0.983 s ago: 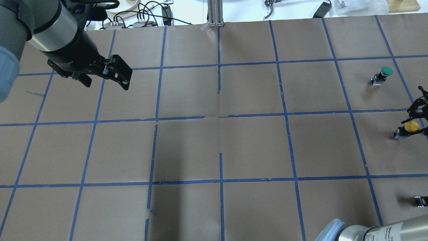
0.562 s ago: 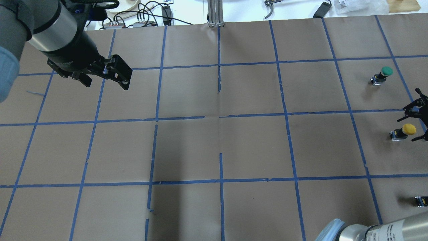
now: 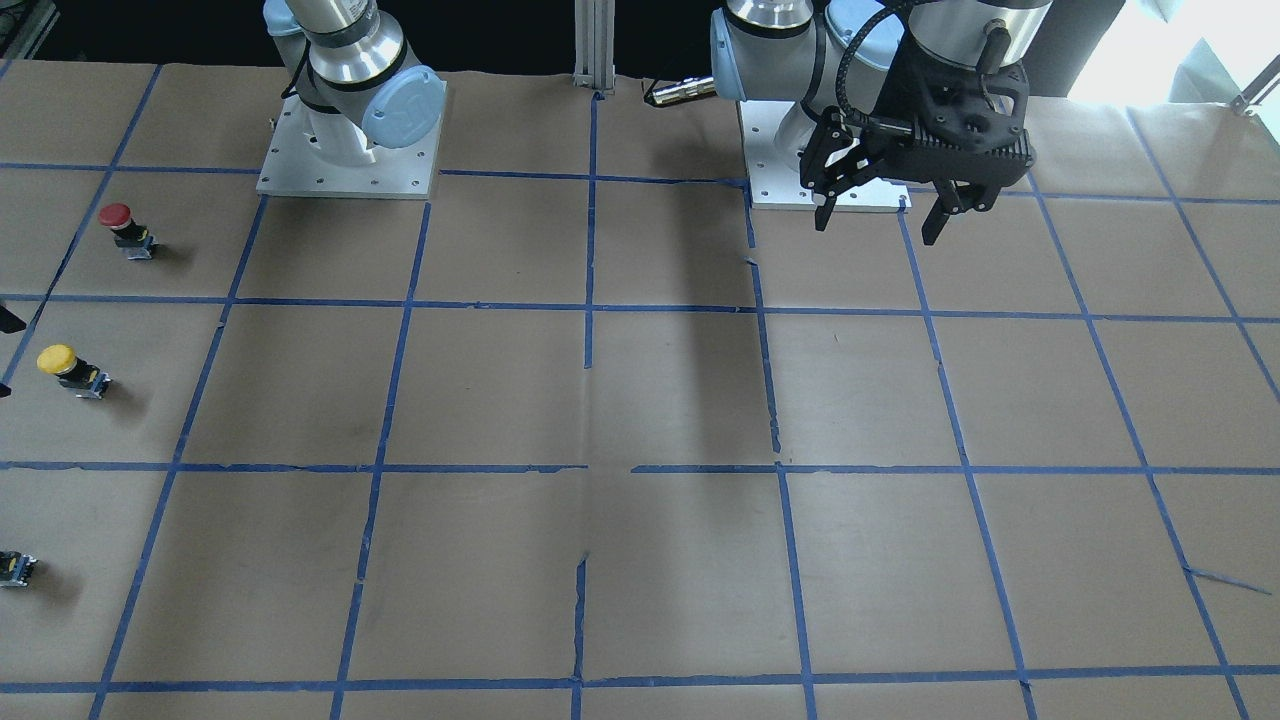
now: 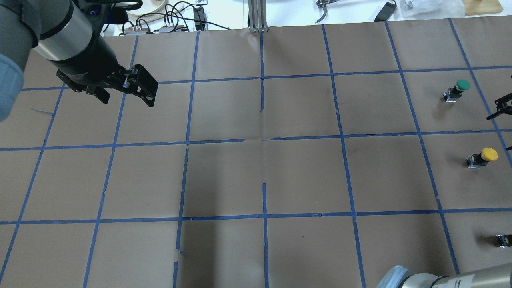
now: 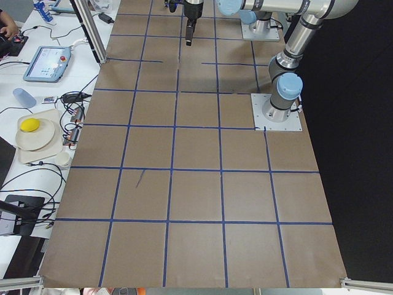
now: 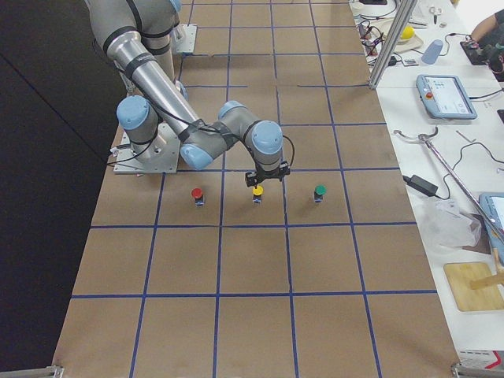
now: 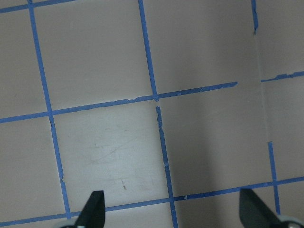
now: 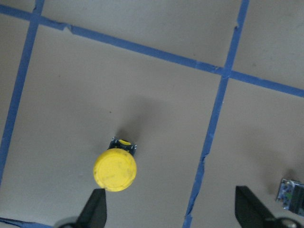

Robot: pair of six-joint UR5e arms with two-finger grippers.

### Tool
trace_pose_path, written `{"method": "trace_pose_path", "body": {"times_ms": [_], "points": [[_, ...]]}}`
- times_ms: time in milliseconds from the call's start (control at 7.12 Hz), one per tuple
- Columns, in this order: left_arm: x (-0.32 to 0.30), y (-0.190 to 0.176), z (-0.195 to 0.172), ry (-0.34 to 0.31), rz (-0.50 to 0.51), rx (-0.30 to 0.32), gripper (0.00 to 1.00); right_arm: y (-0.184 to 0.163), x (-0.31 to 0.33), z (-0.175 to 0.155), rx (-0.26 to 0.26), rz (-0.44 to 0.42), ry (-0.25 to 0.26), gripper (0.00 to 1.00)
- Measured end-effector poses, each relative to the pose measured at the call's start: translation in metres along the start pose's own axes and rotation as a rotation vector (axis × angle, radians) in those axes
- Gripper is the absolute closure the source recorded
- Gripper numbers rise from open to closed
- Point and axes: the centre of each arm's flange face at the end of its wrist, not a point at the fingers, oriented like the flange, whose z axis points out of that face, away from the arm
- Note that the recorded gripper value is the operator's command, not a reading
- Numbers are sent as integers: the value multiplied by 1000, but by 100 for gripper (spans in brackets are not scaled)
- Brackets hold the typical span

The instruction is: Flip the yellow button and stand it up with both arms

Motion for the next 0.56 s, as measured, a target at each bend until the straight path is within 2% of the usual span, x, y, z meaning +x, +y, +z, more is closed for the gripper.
{"method": "trace_pose_path", "body": {"times_ms": [281, 562], "points": [[0, -1, -1, 0, 0, 1, 0, -41, 50, -48, 28, 116, -43, 5], [0, -3, -2, -1, 0, 3, 0, -112, 106, -95, 12, 272, -101, 5]]}}
